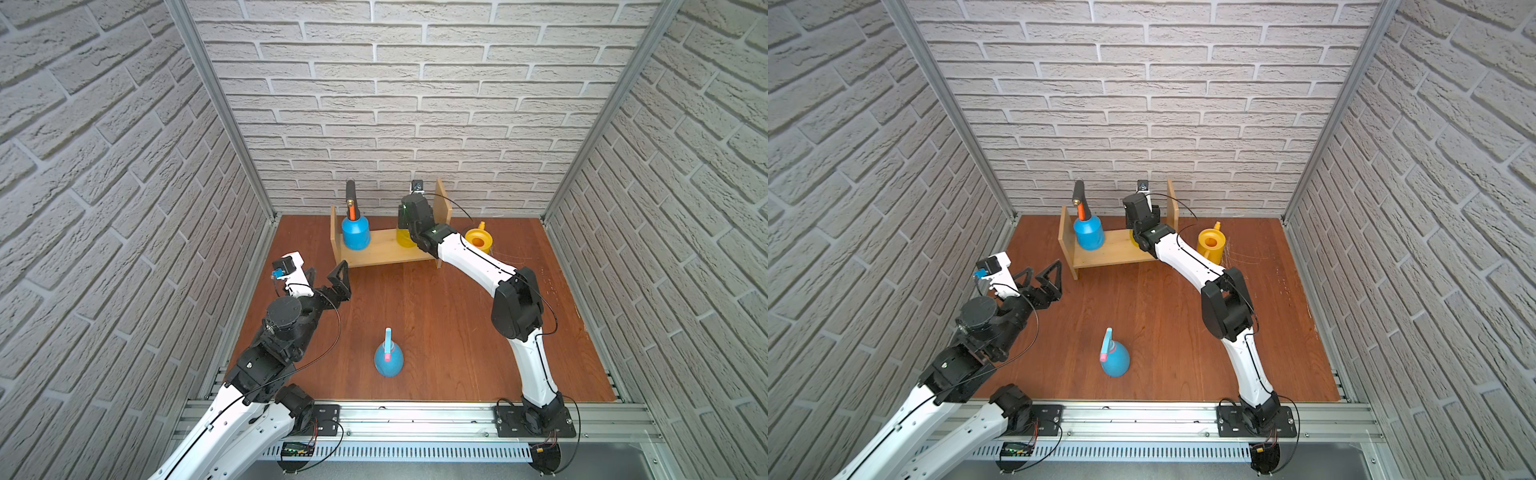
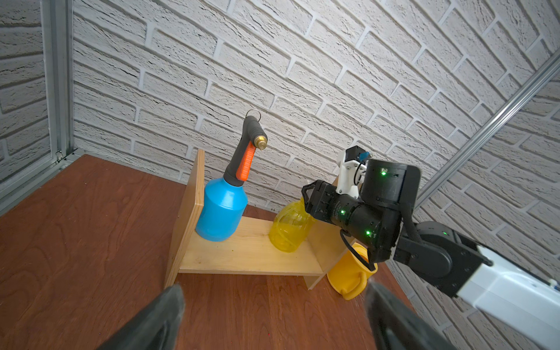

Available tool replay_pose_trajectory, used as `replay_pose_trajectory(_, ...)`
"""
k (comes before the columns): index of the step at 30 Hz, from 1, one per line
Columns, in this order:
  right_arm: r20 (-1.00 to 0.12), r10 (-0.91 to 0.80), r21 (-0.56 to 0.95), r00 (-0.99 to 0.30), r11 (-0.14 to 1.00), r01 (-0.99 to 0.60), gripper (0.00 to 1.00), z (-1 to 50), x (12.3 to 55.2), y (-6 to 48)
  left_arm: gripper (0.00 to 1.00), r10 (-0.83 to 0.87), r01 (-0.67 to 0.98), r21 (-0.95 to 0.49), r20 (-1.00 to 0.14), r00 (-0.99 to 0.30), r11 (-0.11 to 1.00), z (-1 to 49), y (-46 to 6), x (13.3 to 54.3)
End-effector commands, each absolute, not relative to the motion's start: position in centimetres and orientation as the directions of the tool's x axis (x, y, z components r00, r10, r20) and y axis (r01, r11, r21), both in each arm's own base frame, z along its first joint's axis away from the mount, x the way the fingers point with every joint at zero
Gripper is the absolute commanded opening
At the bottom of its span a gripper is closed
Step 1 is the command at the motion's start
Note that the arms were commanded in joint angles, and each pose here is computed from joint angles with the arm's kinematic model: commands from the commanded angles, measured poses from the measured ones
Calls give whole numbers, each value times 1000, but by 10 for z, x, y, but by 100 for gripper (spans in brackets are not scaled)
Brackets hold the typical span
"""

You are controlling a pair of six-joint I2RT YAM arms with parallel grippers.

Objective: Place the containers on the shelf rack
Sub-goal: 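Place the container on the shelf, then pick up a container from the center of the board.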

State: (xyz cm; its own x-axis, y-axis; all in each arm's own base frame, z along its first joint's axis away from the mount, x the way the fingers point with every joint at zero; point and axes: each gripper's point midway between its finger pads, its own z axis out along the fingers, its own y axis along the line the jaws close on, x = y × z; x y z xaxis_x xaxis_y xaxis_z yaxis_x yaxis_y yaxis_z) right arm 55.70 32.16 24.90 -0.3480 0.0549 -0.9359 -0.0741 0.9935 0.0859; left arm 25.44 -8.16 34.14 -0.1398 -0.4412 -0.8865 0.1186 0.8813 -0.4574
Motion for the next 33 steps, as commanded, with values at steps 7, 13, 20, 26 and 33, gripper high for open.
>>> replay_pose_trajectory(7,-949,50,103,-312,982,-157,88,291,535,323,98,-454,136,-465,-884,-110,875,349,-81,254)
replay_pose_trajectory(13,-946,34,116,-323,964,-238,100,311,504,321,98,-440,144,-452,-891,-108,880,351,-82,254)
replay_pose_trajectory(20,-939,44,187,-340,898,-399,100,334,452,321,98,-423,164,-436,-899,-112,885,353,-86,255)
replay_pose_trajectory(26,-948,36,202,-317,836,-510,100,345,409,313,98,-407,196,-430,-902,-144,881,349,-98,261)
replay_pose_trajectory(33,-958,72,254,-276,658,-709,100,347,342,314,98,-357,255,-404,-910,-212,879,338,-119,268)
